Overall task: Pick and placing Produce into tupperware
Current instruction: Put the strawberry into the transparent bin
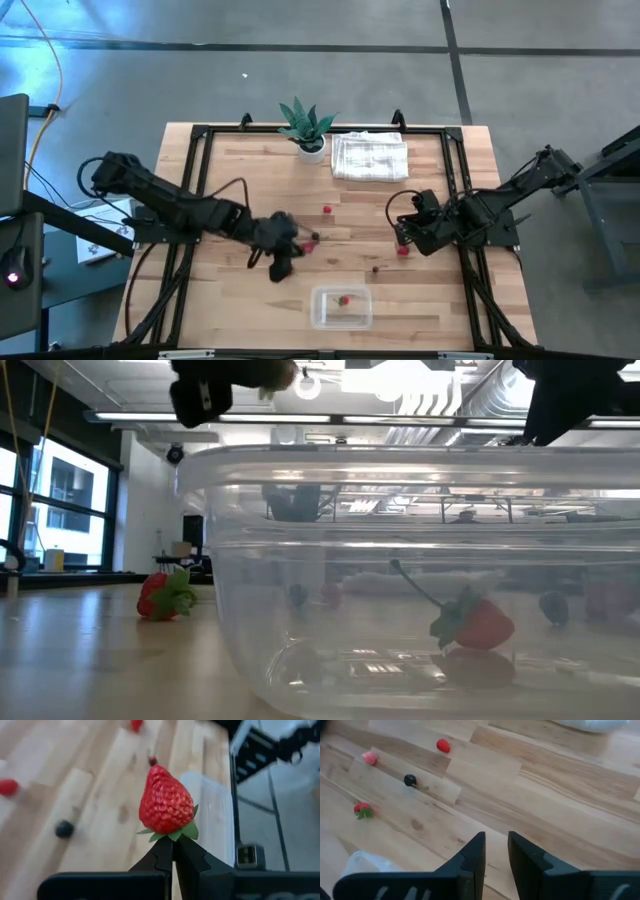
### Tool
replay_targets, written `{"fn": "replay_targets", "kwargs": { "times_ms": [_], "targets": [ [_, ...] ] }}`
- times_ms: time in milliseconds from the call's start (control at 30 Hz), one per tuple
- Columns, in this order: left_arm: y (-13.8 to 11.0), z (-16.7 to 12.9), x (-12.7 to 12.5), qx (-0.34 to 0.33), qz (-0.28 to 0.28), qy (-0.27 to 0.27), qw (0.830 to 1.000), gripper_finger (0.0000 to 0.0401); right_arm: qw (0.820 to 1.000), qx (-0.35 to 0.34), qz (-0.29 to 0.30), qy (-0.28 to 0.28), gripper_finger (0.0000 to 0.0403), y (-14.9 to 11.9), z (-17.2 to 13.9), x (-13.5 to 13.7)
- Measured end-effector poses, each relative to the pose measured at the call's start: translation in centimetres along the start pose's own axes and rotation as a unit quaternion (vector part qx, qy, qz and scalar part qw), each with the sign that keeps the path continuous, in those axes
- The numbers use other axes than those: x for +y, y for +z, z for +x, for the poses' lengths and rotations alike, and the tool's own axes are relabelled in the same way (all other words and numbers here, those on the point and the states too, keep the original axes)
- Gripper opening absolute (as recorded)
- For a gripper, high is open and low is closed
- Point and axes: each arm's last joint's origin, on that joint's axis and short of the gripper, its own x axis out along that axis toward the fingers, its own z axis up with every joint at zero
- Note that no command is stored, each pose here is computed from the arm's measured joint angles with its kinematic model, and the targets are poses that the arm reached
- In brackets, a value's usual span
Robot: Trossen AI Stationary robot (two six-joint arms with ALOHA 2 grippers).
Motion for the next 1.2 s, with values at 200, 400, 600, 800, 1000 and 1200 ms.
{"fn": "replay_targets", "kwargs": {
  "times_ms": [200, 400, 600, 800, 1000, 1200],
  "targets": [
    [-1.4, 1.6, -2.3, -0.01, 0.001, -0.022, 1.0, 0.0, 1.0, -0.004, -0.014, 0.015, 0.0074, 0.3, 0.2, 0.4],
    [-2.0, 2.5, -3.8, -0.045, -0.019, -0.043, 0.998, 0.0, 0.999, -0.005, -0.043, 0.027, 0.0074, 0.2, 0.3, 0.8],
    [-2.4, 5.0, -6.2, -0.06, -0.013, -0.058, 0.996, 0.0, 0.998, 0.002, -0.063, 0.031, 0.0074, -0.1, 0.6, 1.2],
    [-2.0, 8.4, -8.2, -0.042, 0.018, -0.035, 0.998, 0.0, 0.996, 0.003, -0.077, 0.039, 0.0074, -0.1, 0.6, 1.4],
    [-2.6, 11.4, -8.8, 0.034, 0.057, 0.018, 0.998, 0.0, 0.995, 0.005, -0.094, 0.043, 0.0074, -0.1, 0.6, 1.5],
    [-3.7, 13.4, -8.8, 0.076, 0.065, 0.026, 0.995, 0.0, 0.993, 0.004, -0.106, 0.047, 0.0074, -0.1, 0.6, 1.5]
  ]
}}
